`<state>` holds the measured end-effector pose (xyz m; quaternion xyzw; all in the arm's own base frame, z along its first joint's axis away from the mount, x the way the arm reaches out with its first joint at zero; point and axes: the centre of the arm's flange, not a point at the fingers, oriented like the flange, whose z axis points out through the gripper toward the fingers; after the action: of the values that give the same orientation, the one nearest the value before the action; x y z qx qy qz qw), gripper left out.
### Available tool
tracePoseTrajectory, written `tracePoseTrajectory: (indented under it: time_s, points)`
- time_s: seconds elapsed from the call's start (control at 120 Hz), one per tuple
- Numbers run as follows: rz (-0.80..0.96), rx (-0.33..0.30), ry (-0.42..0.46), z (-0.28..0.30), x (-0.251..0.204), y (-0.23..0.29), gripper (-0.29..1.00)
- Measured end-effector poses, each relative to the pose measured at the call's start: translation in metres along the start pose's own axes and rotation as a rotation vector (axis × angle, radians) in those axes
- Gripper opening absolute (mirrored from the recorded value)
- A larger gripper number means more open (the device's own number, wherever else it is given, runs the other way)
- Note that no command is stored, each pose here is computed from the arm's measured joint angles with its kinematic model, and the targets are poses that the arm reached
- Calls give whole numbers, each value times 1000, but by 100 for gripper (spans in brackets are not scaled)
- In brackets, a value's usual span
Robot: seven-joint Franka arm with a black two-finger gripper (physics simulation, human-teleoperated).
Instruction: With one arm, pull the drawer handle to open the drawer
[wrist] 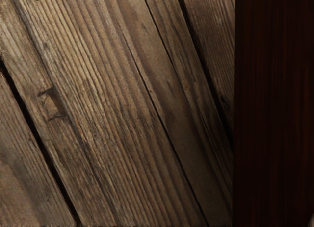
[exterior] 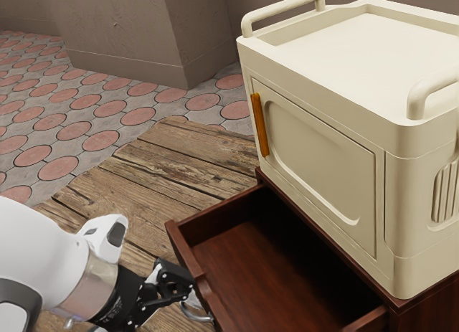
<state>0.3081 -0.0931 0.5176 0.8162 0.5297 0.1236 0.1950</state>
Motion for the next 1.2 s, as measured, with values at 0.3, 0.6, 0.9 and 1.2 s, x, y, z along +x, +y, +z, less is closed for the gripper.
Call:
tracePoseTrajectory:
  time_s: [0.3,0.6,0.9,1.2]
  points:
    - [8,12,15,-11,7,-18,70]
    - [-2,28,24,-15,11,-25,70]
    - [-13,25,18,-11,10,-21,70]
    - [-17,4,7,-8,8,-13,70]
